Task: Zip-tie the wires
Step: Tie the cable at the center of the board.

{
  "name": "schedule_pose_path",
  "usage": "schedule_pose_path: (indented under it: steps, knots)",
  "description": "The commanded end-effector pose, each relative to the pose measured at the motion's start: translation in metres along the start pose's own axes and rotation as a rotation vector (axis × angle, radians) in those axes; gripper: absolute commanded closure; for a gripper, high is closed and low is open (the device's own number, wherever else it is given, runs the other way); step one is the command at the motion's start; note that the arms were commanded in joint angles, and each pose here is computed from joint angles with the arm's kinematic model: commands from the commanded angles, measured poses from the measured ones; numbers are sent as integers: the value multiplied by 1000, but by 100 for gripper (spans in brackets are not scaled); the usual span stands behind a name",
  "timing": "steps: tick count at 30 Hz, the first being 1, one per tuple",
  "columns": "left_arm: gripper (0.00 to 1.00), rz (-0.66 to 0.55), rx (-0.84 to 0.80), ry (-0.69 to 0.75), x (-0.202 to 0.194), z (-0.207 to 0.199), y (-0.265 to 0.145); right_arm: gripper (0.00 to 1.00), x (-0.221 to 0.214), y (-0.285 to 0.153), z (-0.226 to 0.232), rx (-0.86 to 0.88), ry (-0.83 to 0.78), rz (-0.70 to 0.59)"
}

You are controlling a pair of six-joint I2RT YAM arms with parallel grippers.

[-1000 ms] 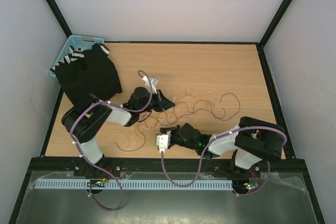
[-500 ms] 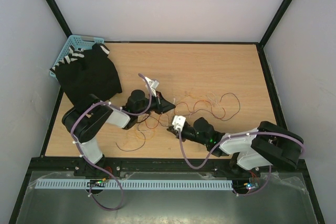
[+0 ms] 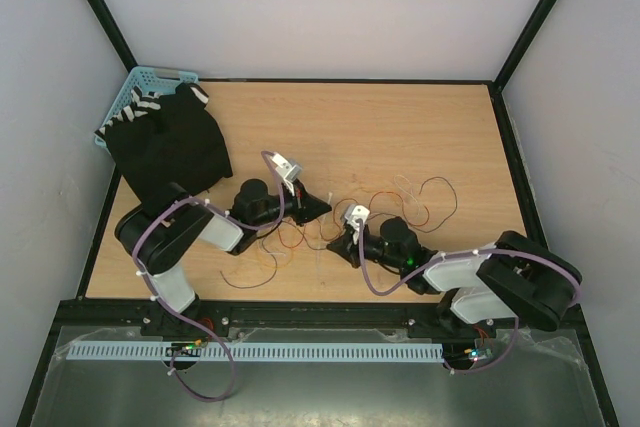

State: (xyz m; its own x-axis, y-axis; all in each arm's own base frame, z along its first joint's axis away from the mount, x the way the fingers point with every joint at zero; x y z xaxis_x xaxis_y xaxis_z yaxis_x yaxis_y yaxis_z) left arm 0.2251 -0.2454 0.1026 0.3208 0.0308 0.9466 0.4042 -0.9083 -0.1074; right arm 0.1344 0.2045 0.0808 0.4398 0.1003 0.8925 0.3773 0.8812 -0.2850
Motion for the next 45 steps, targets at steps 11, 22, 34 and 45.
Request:
schedule_pose_path:
  steps: [11, 22, 34, 45]
  knots:
    - [100, -41, 10, 7, 2, 6, -1, 20, 31, -10, 3, 62, -282, -86]
    - [100, -36, 39, -91, 1, 17, -2, 6, 44, -14, 6, 101, -608, -122]
    - [100, -29, 75, -163, -3, 22, -7, 1, 31, 17, 16, -36, -1188, 24]
    - [100, -40, 67, -196, 1, 17, -10, 1, 27, 40, 3, -145, -1432, 47]
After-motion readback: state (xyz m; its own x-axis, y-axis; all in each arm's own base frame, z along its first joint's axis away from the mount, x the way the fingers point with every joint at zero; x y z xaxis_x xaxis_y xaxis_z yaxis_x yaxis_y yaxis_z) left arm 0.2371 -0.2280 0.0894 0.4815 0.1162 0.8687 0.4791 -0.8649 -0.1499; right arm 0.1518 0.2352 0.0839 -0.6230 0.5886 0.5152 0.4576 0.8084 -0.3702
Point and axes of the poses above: each gripper's point midway between its finger pads, its own y axis out along the fingers, its own z axis along the line the jaws close on, x = y × z, the point moved 9 cm from there along -y, back along the fingers, and after that the axes turned 13 degrees about y, right-handed, at the moved point
